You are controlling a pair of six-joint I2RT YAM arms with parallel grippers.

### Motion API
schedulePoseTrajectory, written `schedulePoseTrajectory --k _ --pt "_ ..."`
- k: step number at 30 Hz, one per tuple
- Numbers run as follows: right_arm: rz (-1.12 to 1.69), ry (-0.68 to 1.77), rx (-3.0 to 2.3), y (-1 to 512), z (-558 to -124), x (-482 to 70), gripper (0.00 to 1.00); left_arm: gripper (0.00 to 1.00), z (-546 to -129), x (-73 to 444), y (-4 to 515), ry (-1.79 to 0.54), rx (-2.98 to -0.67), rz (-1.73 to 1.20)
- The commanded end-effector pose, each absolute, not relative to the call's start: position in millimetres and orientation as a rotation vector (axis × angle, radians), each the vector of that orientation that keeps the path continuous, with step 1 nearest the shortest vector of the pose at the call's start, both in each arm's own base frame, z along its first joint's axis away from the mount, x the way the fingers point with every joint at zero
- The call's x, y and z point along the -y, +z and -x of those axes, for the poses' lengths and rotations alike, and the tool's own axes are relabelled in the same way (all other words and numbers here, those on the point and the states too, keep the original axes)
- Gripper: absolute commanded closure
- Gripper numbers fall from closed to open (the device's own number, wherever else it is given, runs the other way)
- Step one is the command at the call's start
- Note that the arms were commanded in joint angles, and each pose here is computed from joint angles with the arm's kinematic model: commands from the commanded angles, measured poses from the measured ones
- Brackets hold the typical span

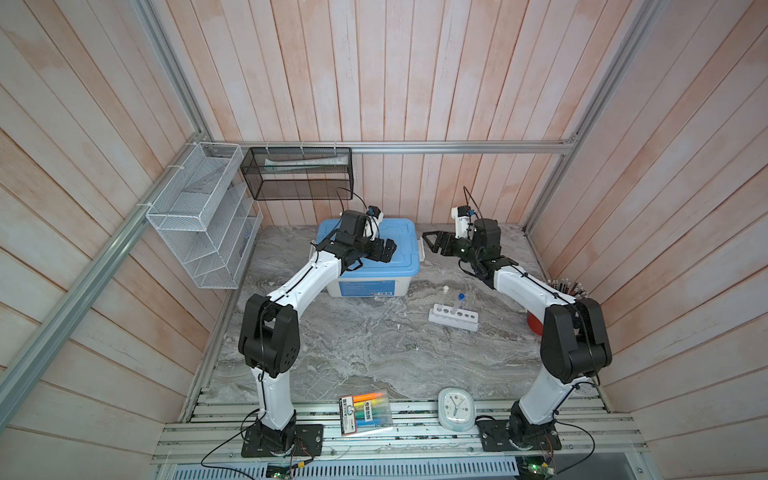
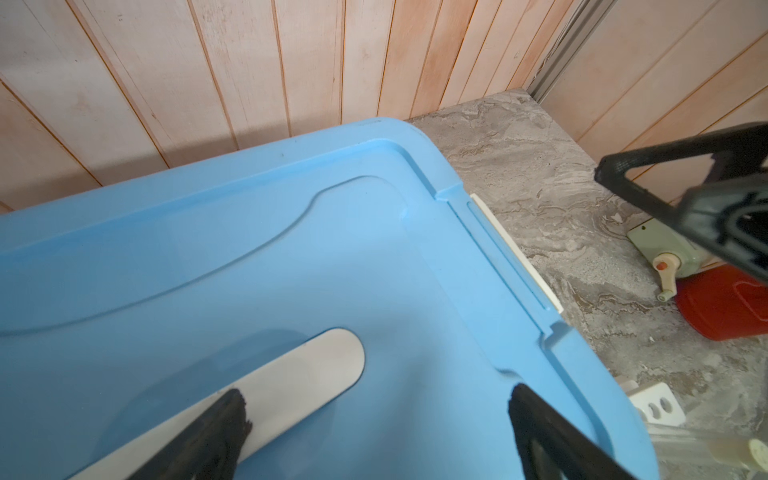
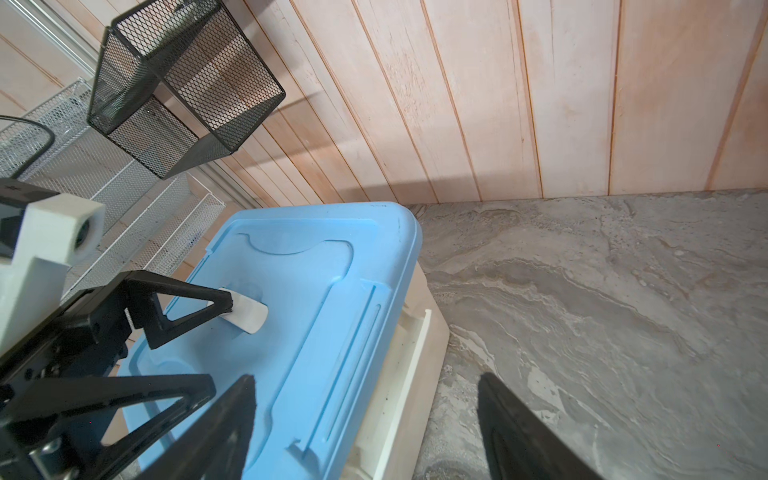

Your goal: Organize the chemistry lab equipment

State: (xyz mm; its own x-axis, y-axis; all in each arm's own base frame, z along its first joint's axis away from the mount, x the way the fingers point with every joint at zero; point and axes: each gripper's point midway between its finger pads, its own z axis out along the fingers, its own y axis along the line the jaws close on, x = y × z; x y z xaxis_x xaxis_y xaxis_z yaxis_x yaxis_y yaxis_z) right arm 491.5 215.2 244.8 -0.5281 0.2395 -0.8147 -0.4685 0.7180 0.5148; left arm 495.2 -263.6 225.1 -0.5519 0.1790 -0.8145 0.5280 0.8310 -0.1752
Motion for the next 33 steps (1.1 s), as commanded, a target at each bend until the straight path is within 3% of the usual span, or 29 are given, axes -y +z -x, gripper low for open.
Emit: schedulePoseTrajectory --k 1,33 --pt "0.182 0.929 -1.897 255.8 -497.6 -218.4 0.16 0.0 -501.6 270.5 230.1 -0.532 -2.122 -0.517" --pt "0.23 1.054 -2.044 200.3 -508.6 -241.2 0.16 0.0 -498.6 271.4 201.3 -0.539 -2.168 -0.528"
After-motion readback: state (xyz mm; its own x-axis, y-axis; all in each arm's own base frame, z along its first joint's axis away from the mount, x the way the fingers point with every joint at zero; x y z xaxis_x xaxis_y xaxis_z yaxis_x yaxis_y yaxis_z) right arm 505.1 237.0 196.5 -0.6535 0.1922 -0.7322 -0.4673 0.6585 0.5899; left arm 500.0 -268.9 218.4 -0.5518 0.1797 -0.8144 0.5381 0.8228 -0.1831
